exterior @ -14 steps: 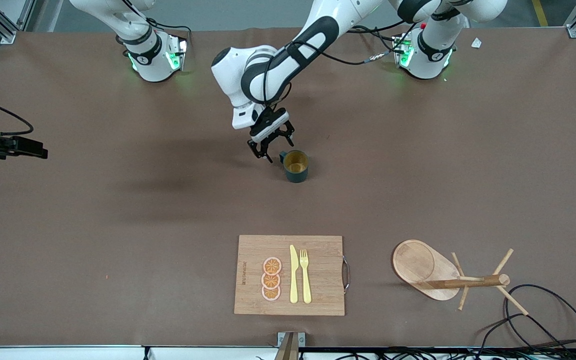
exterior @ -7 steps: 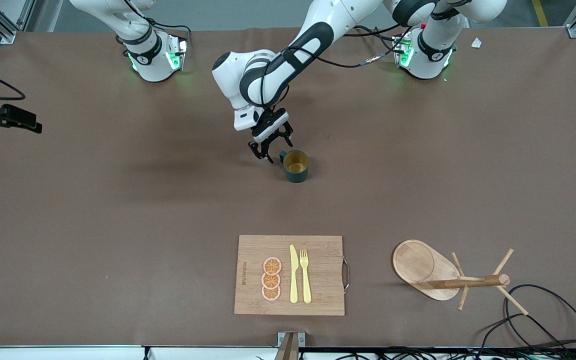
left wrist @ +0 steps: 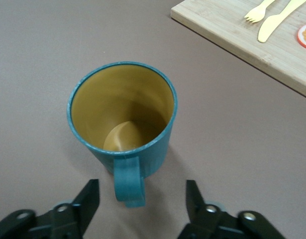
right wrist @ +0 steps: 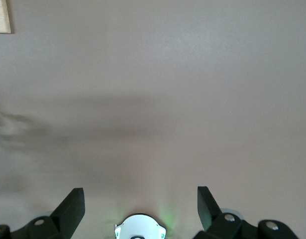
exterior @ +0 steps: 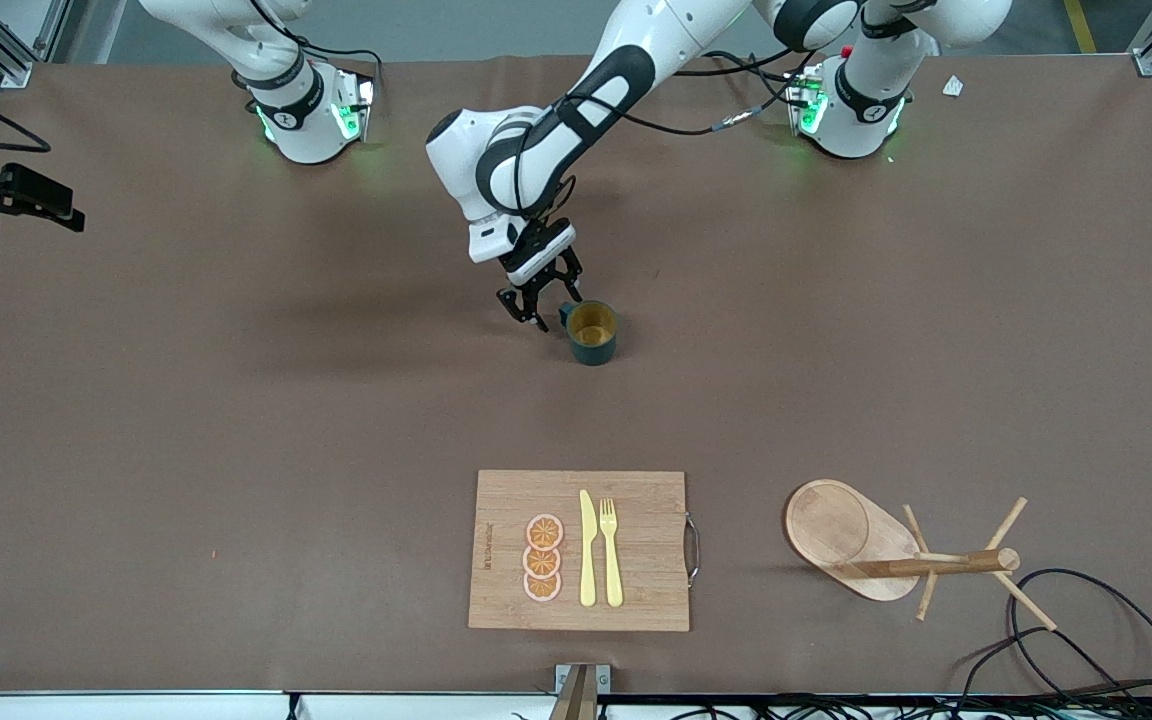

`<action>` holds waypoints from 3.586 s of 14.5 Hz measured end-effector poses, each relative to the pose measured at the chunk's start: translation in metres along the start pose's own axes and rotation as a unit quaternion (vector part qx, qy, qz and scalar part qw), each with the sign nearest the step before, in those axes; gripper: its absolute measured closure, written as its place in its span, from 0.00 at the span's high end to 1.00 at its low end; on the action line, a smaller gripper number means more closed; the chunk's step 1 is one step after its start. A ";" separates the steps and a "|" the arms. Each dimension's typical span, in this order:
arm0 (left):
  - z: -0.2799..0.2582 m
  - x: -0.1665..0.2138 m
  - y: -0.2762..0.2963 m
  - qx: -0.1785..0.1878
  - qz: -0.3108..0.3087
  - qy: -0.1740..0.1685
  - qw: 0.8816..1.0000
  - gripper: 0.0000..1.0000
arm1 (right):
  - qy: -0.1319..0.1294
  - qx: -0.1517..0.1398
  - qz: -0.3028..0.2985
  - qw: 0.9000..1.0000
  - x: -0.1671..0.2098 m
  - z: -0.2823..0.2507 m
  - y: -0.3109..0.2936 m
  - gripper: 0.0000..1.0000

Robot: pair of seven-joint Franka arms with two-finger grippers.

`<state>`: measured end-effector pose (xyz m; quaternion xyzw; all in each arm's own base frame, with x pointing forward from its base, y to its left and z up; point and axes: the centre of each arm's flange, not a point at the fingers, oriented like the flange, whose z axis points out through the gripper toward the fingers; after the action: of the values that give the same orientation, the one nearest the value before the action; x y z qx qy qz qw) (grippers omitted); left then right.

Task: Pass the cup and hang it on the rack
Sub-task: 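Lower the left gripper and grasp the mug by its handle, then lift the mug with the left gripper and carry it to the rack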

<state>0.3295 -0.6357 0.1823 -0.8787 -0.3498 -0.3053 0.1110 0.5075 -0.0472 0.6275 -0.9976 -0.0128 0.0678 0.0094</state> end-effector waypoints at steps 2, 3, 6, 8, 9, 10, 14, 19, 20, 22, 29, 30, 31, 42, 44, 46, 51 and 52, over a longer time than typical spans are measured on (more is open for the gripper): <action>0.002 -0.001 0.000 0.000 -0.003 0.000 1.000 0.71 | 0.009 0.000 -0.001 1.000 -0.007 -0.008 -0.001 1.00; 0.002 -0.002 0.000 0.001 -0.011 0.000 1.000 0.71 | 0.014 0.000 -0.001 1.000 -0.009 -0.010 -0.001 1.00; 0.003 -0.005 -0.001 0.001 -0.027 0.001 1.000 0.65 | 0.028 -0.002 0.000 1.000 -0.007 -0.012 0.000 1.00; 0.004 -0.006 -0.002 0.001 -0.027 0.001 1.000 0.65 | 0.031 -0.002 0.001 1.000 -0.006 -0.012 0.001 1.00; 0.004 -0.006 -0.002 0.002 -0.027 0.001 1.000 0.65 | 0.031 -0.002 0.001 1.000 -0.006 -0.012 0.001 1.00; 0.005 -0.007 -0.002 0.002 -0.027 0.001 1.000 0.64 | 0.031 -0.002 0.001 1.000 -0.006 -0.012 0.001 1.00; 0.010 -0.008 -0.003 0.004 -0.025 0.005 1.000 0.58 | 0.031 -0.002 0.001 1.000 -0.006 -0.011 0.001 1.00; 0.012 -0.013 -0.004 0.004 -0.022 0.008 1.000 0.48 | 0.032 -0.002 0.001 0.999 -0.005 -0.011 0.001 1.00; 0.012 -0.012 -0.004 0.004 -0.023 0.008 1.000 0.48 | 0.032 -0.002 0.001 0.999 -0.005 -0.011 0.001 1.00; 0.012 -0.011 -0.004 0.004 -0.023 0.008 1.000 0.32 | 0.031 -0.002 0.001 1.000 -0.005 -0.010 0.001 1.00; 0.006 -0.007 0.003 -0.015 -0.019 0.017 1.000 0.21 | 0.022 -0.001 0.001 1.000 -0.007 -0.008 0.001 1.00; 0.000 -0.003 0.007 -0.020 -0.021 0.015 0.999 0.21 | 0.022 -0.001 0.001 1.000 -0.007 -0.008 0.001 1.00; -0.007 0.006 0.014 -0.026 -0.027 0.012 0.999 0.21 | 0.022 -0.001 0.001 1.000 -0.007 -0.008 0.001 1.00; -0.091 0.261 0.069 -0.074 -0.128 -0.172 0.974 0.21 | 0.018 0.000 0.025 1.000 -0.008 -0.008 -0.001 1.00; -0.094 0.311 0.066 -0.077 -0.130 -0.209 0.966 0.21 | 0.018 0.000 0.025 1.000 -0.008 -0.008 -0.001 1.00; -0.093 0.354 0.061 -0.082 -0.130 -0.248 0.957 0.21 | 0.019 0.000 0.026 0.999 -0.008 -0.008 -0.001 1.00; -0.076 0.462 0.042 -0.116 -0.153 -0.347 0.918 0.21 | 0.019 -0.001 0.023 1.000 -0.008 -0.008 -0.004 1.00; -0.071 0.482 0.038 -0.125 -0.168 -0.362 0.908 0.21 | 0.019 -0.001 0.023 1.000 -0.008 -0.008 -0.004 1.00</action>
<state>0.5969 -0.4293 0.5351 -0.8640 -0.4671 -0.0213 -0.1868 0.5007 -0.0436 0.6365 -0.9987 0.0102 0.0494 0.0073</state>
